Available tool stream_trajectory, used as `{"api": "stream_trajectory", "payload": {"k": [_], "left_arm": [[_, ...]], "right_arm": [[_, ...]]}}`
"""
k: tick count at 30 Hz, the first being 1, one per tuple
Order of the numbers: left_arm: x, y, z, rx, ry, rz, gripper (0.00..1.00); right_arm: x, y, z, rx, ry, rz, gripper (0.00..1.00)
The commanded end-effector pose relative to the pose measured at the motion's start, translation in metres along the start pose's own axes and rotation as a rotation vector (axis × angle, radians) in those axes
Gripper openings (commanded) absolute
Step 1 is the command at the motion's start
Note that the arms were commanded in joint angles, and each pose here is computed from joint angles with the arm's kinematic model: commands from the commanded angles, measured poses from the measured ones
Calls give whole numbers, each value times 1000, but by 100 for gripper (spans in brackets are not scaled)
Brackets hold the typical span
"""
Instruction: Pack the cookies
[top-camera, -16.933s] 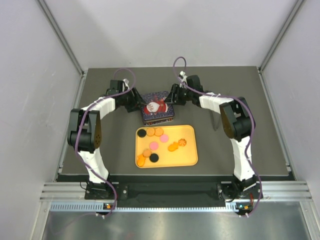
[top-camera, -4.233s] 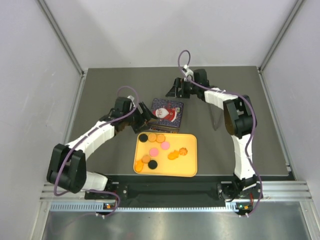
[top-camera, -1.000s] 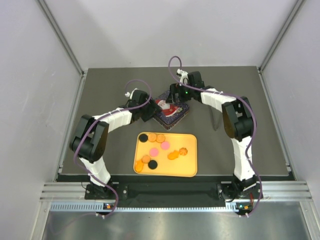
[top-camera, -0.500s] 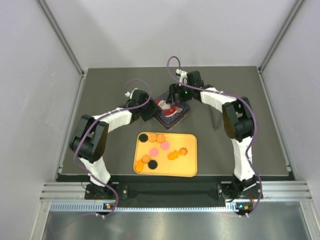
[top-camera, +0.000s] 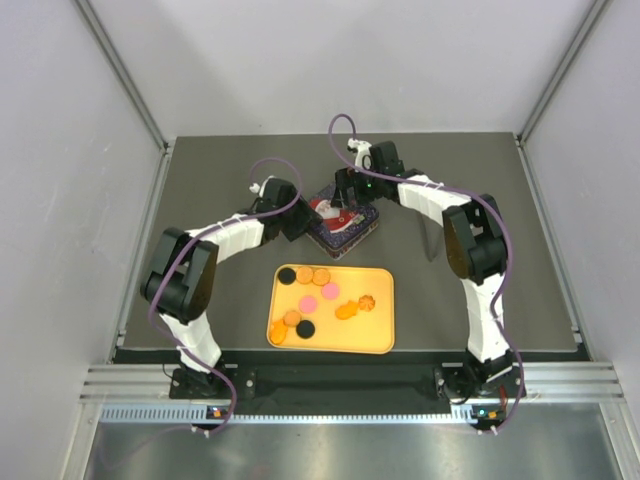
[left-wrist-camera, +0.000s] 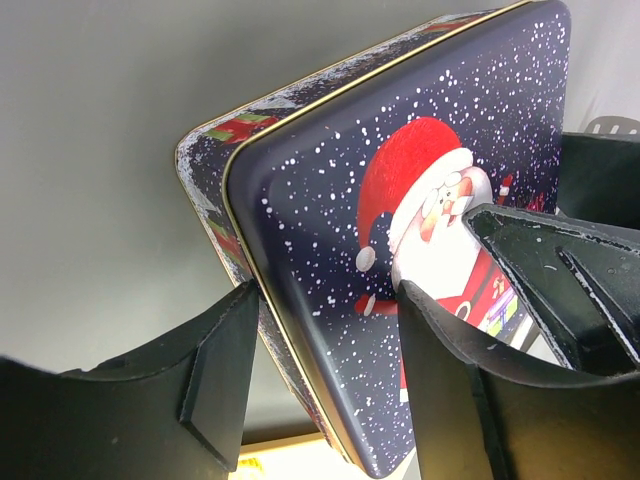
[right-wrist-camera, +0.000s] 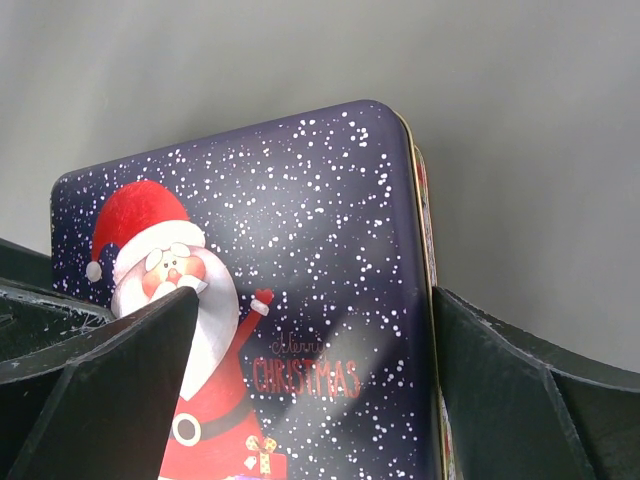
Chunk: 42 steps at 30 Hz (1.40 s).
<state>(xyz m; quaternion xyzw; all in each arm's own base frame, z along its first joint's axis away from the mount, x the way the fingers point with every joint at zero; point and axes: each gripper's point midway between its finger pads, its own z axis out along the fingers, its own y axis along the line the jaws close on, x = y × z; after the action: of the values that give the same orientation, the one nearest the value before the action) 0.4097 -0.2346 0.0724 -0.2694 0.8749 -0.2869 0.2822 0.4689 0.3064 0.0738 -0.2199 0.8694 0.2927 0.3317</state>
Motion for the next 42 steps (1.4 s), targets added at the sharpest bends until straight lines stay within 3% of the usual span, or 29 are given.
{"api": "stream_trajectory", "payload": {"k": [1, 16, 25, 35, 36, 37, 42], "left_arm": [[-1, -34, 11, 115, -6, 14, 20], [-28, 0, 38, -23, -6, 33, 17], [-44, -16, 57, -23, 36, 113, 13], [-76, -35, 35, 75, 30, 167, 39], [-78, -37, 32, 86, 27, 176, 44], [-80, -42, 27, 106, 25, 189, 55], [-95, -53, 8, 127, -8, 266, 76]], "right_arm": [[32, 86, 3, -218, 121, -30, 93], [61, 52, -27, -283, 48, 221, 85], [88, 48, -23, -285, 55, 347, 75], [82, 30, -19, -223, 29, 401, 77], [80, 29, -18, -220, 25, 405, 77], [79, 28, -18, -217, 24, 407, 77], [75, 22, -16, -202, 23, 422, 79]]}}
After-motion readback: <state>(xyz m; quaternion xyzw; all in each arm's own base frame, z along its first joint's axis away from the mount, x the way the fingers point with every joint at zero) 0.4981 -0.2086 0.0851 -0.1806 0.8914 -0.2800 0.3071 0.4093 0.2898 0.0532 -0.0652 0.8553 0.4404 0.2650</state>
